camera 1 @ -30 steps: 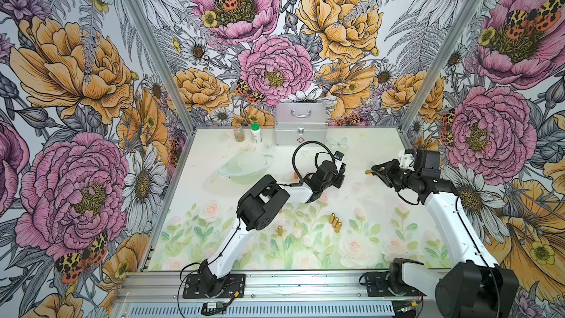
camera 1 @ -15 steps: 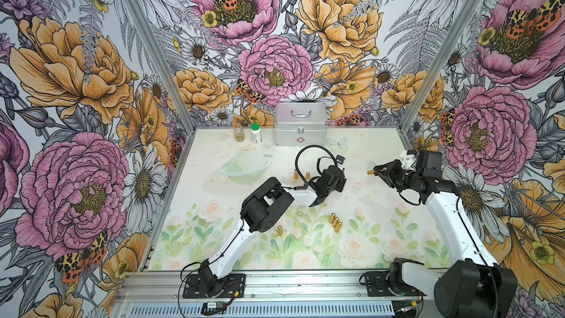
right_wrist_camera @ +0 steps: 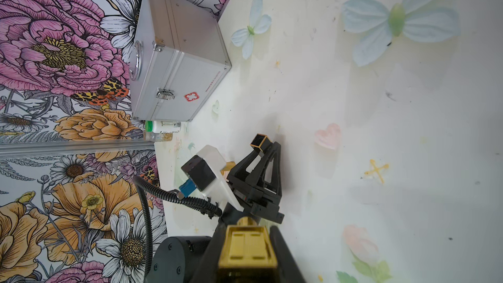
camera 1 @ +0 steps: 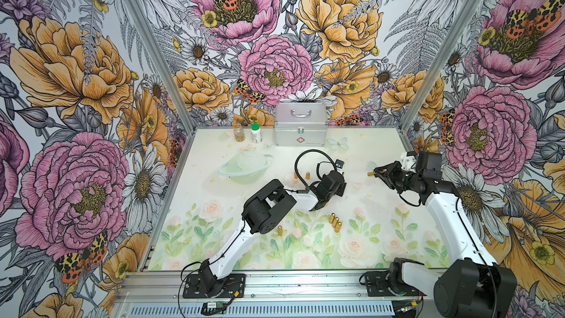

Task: Open the lipstick cap
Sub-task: Place the cover at the center of the board.

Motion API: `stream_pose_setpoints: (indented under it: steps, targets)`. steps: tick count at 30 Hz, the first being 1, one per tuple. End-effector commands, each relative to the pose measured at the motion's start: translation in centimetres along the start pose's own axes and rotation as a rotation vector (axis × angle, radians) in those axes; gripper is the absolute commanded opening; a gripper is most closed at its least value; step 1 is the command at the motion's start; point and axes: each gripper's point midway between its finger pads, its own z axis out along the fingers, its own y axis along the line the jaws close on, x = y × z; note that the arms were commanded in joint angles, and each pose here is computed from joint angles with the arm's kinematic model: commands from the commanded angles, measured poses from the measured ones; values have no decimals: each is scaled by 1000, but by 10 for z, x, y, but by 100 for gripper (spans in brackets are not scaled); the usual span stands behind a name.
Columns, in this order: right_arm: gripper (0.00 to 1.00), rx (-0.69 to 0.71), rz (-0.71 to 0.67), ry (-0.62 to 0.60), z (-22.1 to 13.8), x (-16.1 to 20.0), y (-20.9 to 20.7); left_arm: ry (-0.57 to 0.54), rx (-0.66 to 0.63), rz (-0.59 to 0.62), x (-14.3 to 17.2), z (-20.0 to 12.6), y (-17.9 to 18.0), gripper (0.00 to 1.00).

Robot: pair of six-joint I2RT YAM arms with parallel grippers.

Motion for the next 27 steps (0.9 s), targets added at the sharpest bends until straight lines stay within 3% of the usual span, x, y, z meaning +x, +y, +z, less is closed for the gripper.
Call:
stream_pose_setpoints:
  steps: [1, 15, 27]
  targets:
    - [19, 15, -13, -17, 1, -5, -4, 24, -62, -4, 21, 6, 17, 12]
    - [19, 21, -12, -26, 1, -8, -5, 40, -120, 8, 33, 2, 28, 33]
    - [20, 13, -11, -29, -1, -10, -2, -10, -75, 0, 10, -7, 17, 44]
